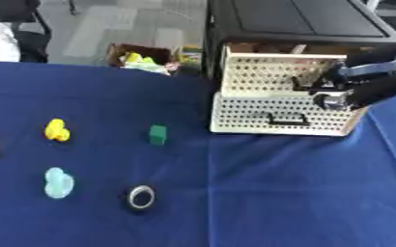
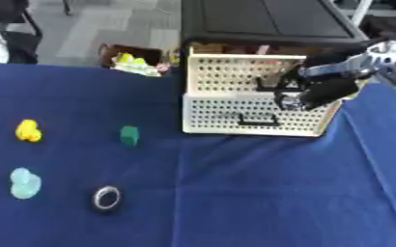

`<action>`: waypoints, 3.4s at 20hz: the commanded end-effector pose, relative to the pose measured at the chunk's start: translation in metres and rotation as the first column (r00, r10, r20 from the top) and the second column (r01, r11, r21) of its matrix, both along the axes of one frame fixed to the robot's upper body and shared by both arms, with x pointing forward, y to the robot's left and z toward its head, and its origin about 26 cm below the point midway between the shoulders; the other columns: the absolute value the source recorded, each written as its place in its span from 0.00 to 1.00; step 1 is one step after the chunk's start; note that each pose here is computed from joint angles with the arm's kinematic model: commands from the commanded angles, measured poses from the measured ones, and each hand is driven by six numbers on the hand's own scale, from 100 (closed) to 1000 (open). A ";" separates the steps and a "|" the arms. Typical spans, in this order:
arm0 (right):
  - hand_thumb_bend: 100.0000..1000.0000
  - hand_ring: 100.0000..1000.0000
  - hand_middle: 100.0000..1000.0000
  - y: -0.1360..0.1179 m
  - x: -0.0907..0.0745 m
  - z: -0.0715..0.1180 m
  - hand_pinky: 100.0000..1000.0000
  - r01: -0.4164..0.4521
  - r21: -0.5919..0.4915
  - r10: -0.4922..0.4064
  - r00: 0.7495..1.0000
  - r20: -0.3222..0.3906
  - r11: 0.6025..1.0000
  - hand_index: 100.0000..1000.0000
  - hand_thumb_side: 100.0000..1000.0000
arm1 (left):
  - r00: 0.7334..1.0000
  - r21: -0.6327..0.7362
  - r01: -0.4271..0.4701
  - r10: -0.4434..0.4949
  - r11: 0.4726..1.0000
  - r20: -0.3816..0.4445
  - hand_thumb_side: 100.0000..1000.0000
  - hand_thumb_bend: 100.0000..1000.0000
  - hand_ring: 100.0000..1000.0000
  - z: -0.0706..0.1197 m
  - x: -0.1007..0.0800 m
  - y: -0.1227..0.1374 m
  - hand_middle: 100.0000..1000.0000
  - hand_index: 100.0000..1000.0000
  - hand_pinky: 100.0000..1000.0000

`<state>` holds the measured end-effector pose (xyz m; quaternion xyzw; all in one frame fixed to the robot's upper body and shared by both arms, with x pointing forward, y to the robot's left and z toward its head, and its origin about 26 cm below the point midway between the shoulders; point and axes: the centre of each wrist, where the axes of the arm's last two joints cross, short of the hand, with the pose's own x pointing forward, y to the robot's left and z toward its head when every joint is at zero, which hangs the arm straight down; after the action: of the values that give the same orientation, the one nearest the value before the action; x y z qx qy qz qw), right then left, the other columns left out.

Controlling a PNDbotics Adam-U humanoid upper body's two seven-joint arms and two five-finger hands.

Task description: Pick up objects from table and place into drawer.

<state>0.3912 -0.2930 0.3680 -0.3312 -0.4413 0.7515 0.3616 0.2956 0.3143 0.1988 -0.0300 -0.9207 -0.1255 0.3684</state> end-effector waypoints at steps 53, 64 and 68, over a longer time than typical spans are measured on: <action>0.00 0.21 0.00 0.010 -0.072 -0.001 0.18 -0.006 0.073 0.010 0.998 -0.054 0.997 0.90 1.00 | 1.000 0.019 0.016 -0.017 1.000 0.022 1.00 0.04 0.54 0.008 -0.001 -0.003 0.52 0.64 0.50; 0.00 0.22 0.00 0.013 -0.087 0.009 0.19 -0.039 0.090 0.042 0.999 -0.026 0.995 0.90 1.00 | 1.000 0.025 0.017 -0.018 1.000 0.022 1.00 0.04 0.54 0.009 -0.001 -0.004 0.52 0.64 0.50; 0.00 0.23 0.01 0.016 -0.094 0.014 0.20 -0.058 0.105 0.060 0.998 -0.019 0.993 0.90 1.00 | 1.000 0.024 0.016 -0.017 1.000 0.021 1.00 0.04 0.54 0.009 -0.001 -0.004 0.52 0.64 0.50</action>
<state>0.3089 -0.2777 0.3675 -0.2777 -0.4795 0.7428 0.3758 0.2971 0.3106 0.1997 -0.0373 -0.9184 -0.1326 0.3710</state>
